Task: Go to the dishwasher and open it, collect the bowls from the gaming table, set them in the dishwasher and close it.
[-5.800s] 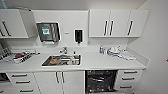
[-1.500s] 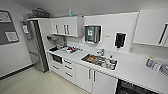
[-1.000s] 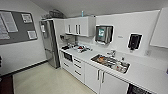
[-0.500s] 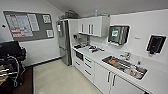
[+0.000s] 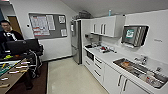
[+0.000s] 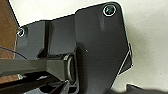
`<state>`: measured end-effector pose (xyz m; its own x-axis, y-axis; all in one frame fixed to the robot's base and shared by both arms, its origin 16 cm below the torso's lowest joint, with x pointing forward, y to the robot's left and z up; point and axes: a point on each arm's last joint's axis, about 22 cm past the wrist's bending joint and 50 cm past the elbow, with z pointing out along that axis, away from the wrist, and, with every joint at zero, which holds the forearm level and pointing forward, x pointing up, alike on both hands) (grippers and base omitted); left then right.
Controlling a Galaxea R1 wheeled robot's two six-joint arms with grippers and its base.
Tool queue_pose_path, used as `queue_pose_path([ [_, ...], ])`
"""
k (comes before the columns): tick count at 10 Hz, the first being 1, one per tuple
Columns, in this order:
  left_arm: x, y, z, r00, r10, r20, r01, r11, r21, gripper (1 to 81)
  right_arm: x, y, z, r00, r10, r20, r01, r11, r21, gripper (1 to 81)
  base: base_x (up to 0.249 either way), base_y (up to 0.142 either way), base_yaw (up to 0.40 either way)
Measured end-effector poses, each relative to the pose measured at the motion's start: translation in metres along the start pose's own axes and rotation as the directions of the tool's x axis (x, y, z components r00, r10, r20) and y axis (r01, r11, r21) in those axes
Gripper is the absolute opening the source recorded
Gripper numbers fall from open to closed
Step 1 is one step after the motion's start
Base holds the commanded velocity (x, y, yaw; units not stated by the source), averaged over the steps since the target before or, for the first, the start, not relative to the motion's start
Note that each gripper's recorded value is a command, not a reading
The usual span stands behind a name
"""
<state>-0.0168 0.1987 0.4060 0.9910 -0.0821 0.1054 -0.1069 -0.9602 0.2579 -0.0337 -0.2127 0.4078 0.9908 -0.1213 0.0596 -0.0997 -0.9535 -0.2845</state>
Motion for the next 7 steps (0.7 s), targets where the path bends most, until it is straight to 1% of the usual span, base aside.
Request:
queue_pose_path([
  [5,0.0001,0.0010,0.0002,1.0000,0.000,0.000,0.000,1.0000,-0.001,81.1,-0.0007,-0.0048,0.0013,1.0000,0.000,0.001,0.000,1.0000,0.005,81.1,0.000,0.000,0.357],
  [7,0.0021,0.0009,0.0003,1.0000,0.001,-0.003,-0.001,1.0000,-0.001,81.1,-0.0019,-0.0033,0.0011,1.0000,0.000,0.001,0.000,1.0000,0.002,81.1,0.000,0.000,0.357],
])
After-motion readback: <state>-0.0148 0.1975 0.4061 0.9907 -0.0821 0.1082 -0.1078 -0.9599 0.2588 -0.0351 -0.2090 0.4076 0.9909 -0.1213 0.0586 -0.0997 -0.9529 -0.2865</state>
